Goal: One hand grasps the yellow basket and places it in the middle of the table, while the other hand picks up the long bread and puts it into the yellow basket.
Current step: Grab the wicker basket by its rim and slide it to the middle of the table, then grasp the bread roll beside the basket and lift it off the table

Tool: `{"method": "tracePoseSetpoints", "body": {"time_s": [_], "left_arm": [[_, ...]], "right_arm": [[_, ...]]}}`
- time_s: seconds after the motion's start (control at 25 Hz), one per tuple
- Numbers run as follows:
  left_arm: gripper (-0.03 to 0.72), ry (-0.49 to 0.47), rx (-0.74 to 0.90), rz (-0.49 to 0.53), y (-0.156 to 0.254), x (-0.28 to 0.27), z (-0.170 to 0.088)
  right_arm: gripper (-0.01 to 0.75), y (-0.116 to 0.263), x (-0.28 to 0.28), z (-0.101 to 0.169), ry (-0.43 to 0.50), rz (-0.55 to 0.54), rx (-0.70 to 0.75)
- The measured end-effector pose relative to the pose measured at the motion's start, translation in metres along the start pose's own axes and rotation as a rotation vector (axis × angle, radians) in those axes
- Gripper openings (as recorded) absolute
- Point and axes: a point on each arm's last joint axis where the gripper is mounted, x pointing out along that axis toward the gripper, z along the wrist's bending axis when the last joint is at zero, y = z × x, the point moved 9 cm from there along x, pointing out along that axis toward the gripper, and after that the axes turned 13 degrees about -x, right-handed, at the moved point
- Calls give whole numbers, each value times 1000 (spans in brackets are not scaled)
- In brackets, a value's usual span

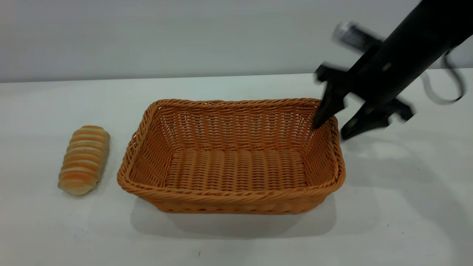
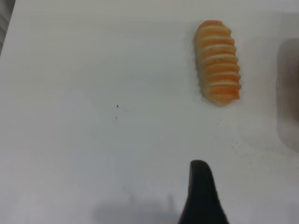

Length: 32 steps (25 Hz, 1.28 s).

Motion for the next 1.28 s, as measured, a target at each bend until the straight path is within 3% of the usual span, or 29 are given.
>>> {"method": "tracePoseSetpoints", "body": {"time_s": [0.12,0.28,0.48,0.68,1.0,1.28], "left_arm": [[573,-1,-7,2,0,0,0],[573,-2,-43,5,0,1,0],[573,-42,-39,108,5,21,0],[573,-83,-16,219,-6,47,-7],[573,-135,17,384,-21,123,-22],[561,-125,41,459,5,217,-29]], "right_arm": [[536,-10,-41,-23,-9,-19,25],[536,5,-86,-39,33,68,-112],[536,24,-146,-63,296,179,-258],[536,34,-206,-71,499,165,-227],[536,64,-235,-48,515,104,-246],[536,67,-231,-32,498,103,-295]]}}
